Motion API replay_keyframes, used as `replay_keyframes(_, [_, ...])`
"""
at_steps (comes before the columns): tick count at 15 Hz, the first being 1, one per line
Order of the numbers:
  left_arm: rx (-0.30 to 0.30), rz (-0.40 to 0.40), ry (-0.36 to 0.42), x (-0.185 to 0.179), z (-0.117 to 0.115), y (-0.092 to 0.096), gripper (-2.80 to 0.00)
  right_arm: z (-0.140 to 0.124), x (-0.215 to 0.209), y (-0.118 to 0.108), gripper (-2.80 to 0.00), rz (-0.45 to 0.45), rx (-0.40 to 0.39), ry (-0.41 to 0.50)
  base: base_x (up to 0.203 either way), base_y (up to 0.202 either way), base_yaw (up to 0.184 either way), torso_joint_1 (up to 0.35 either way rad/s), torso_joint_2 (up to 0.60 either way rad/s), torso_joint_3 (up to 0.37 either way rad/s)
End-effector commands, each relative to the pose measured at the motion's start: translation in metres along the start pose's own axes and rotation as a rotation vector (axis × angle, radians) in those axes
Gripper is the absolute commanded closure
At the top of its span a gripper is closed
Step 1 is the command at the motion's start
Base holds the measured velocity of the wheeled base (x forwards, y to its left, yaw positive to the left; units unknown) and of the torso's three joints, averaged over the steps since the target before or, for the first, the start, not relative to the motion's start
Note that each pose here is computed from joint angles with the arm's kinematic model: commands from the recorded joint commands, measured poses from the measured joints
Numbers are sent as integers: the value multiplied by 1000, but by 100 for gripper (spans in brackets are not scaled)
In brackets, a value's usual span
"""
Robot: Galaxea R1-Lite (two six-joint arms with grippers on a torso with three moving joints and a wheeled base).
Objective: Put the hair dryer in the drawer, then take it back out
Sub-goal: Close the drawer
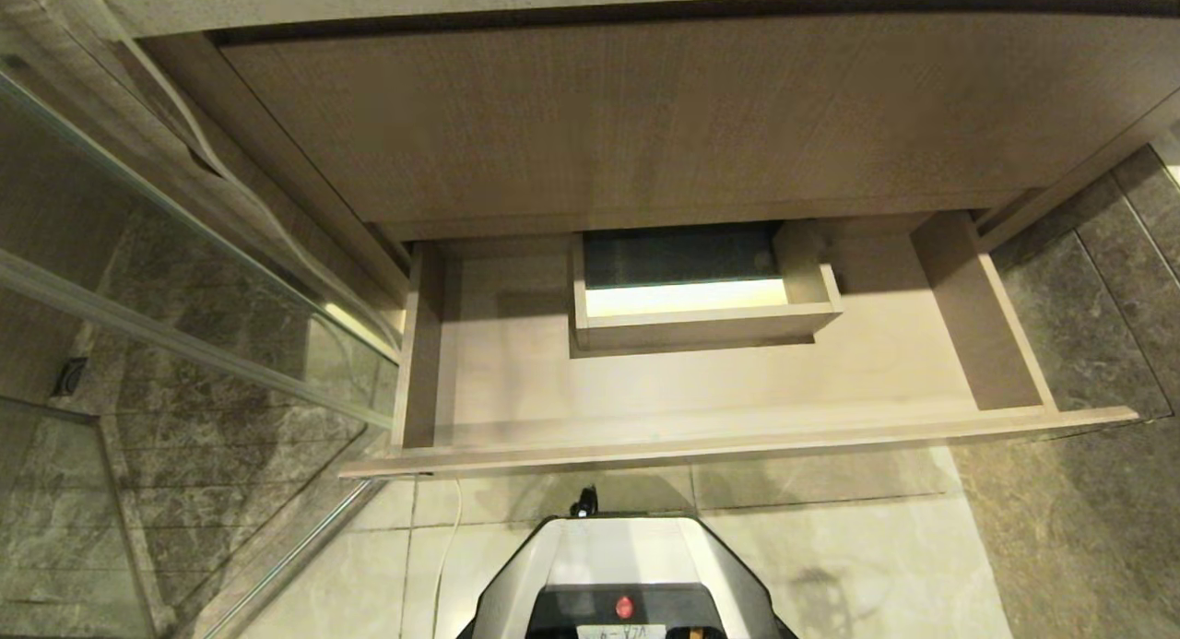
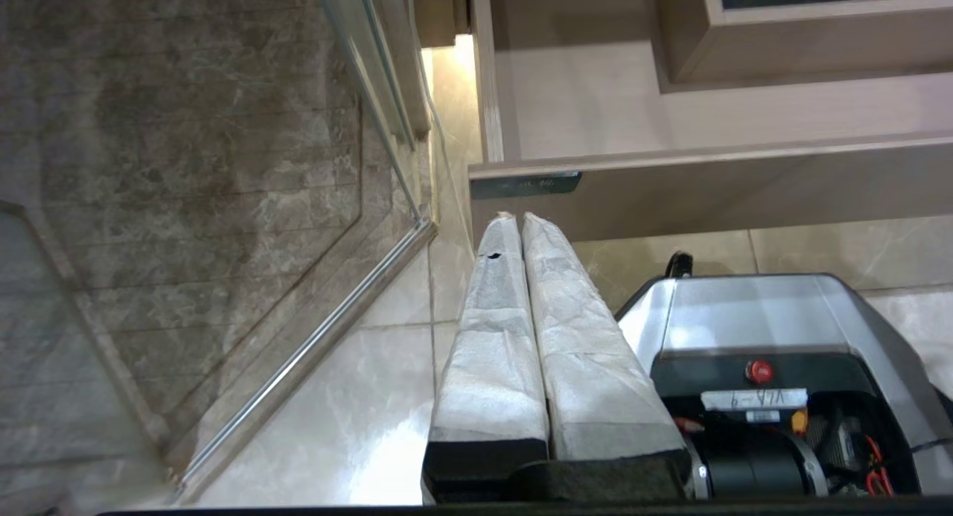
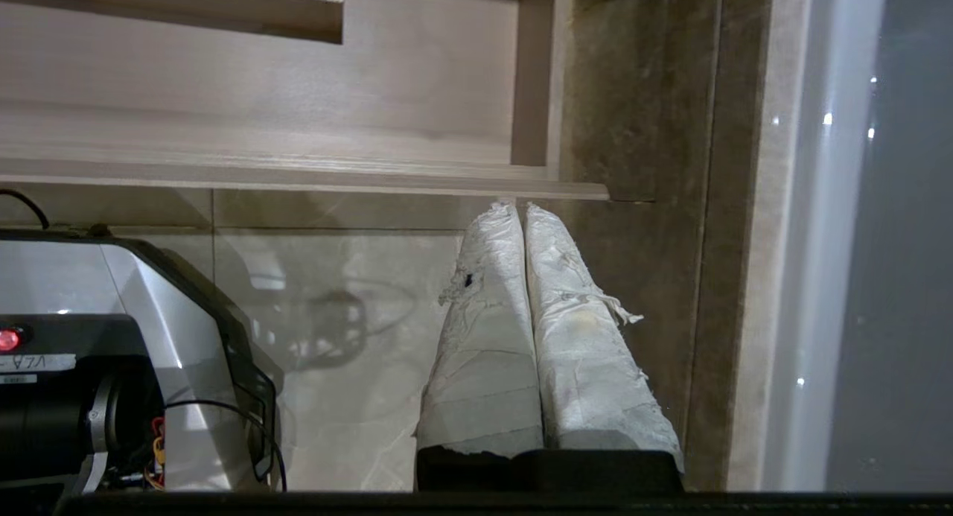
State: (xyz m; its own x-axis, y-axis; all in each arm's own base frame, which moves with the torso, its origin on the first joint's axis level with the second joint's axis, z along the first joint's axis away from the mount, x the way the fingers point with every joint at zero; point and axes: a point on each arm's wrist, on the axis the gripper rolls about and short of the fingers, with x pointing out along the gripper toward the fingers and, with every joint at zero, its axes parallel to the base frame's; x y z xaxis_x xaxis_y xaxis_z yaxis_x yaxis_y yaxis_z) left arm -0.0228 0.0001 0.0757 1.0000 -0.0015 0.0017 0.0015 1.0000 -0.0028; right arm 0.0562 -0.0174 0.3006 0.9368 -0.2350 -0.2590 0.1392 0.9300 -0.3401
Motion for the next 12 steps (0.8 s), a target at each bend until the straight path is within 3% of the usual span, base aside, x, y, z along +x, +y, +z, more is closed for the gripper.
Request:
replay_keyframes(1, [0, 0, 1, 0, 0, 0, 0, -5, 5, 2, 0, 20, -2, 25, 0, 0, 0, -347, 447, 122])
replay_keyframes(7, [0, 0, 0, 0, 0, 0, 0, -10, 39, 3, 0, 72, -4, 113, 0, 0, 0, -97, 401, 284])
replay_keyframes(12, [0, 0, 2, 0, 0, 0, 0, -18, 77, 6, 0, 88, -72, 260, 0, 0, 0, -37, 390, 363])
